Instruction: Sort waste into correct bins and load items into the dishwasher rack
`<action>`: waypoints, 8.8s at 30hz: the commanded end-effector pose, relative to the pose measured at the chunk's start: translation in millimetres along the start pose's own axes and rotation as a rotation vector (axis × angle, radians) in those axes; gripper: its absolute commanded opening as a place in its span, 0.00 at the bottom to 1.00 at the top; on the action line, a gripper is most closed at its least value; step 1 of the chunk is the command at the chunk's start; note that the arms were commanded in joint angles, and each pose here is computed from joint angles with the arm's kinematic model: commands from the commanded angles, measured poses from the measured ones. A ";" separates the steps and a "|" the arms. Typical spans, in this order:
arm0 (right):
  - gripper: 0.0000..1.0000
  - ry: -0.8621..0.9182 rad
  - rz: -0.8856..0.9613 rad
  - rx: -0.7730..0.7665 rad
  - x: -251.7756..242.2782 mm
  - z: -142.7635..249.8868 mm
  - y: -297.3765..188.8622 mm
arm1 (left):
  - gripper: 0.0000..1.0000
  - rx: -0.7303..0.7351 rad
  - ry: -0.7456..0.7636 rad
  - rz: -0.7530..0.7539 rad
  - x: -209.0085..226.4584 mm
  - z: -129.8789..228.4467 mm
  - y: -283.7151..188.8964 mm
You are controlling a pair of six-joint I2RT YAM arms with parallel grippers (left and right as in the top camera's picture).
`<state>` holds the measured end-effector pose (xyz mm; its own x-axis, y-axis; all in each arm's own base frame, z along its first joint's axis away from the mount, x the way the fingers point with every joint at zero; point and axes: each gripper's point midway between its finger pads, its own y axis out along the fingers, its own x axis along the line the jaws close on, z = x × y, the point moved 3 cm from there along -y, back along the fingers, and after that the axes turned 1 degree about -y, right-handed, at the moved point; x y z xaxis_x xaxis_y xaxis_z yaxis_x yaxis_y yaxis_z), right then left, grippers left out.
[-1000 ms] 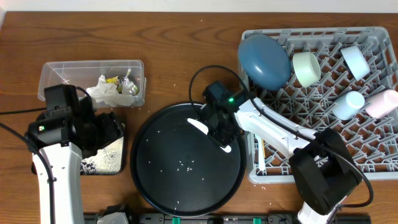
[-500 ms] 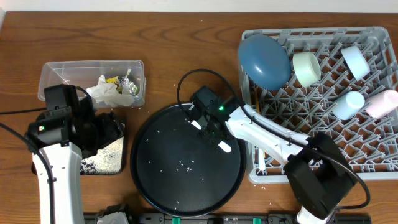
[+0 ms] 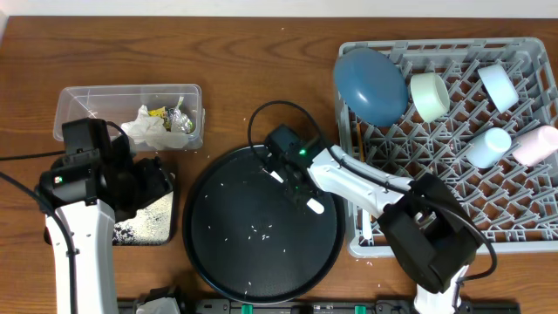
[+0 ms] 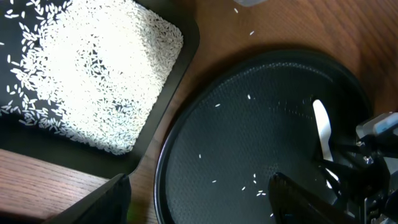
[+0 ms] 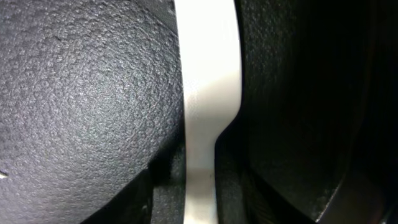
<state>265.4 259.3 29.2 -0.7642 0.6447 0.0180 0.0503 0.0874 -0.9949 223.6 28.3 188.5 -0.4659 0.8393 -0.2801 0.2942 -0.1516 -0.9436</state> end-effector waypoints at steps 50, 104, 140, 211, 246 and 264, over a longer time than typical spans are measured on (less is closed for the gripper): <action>0.01 0.052 0.006 -0.035 4.1 6.8 -38.3 | 0.72 0.005 -0.012 -0.016 3.3 -0.1 2.1; 0.56 -0.220 -0.075 -0.036 33.7 -4.6 -2.2 | 0.72 0.008 -0.013 -0.017 3.6 0.6 2.1; 0.01 -0.178 -0.046 0.084 31.8 13.9 10.4 | 0.72 0.008 -0.013 -0.017 3.6 0.5 2.1; 0.55 -0.241 -0.042 -0.339 15.0 -28.3 -103.8 | 0.72 0.008 -0.013 -0.017 3.5 0.5 2.1; 0.64 -0.517 -0.024 -0.010 -10.4 -0.7 7.8 | 0.72 0.008 -0.013 -0.017 3.5 0.6 2.1; 0.56 -0.399 -0.051 0.058 -6.8 14.4 7.3 | 0.72 0.008 -0.013 -0.017 3.5 0.6 2.1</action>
<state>261.2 247.4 30.6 -0.9720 0.2332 0.0287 -0.0124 0.0712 -0.9974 223.2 28.3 188.3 -0.4665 0.8392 -0.2794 0.2924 -0.1518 -0.9442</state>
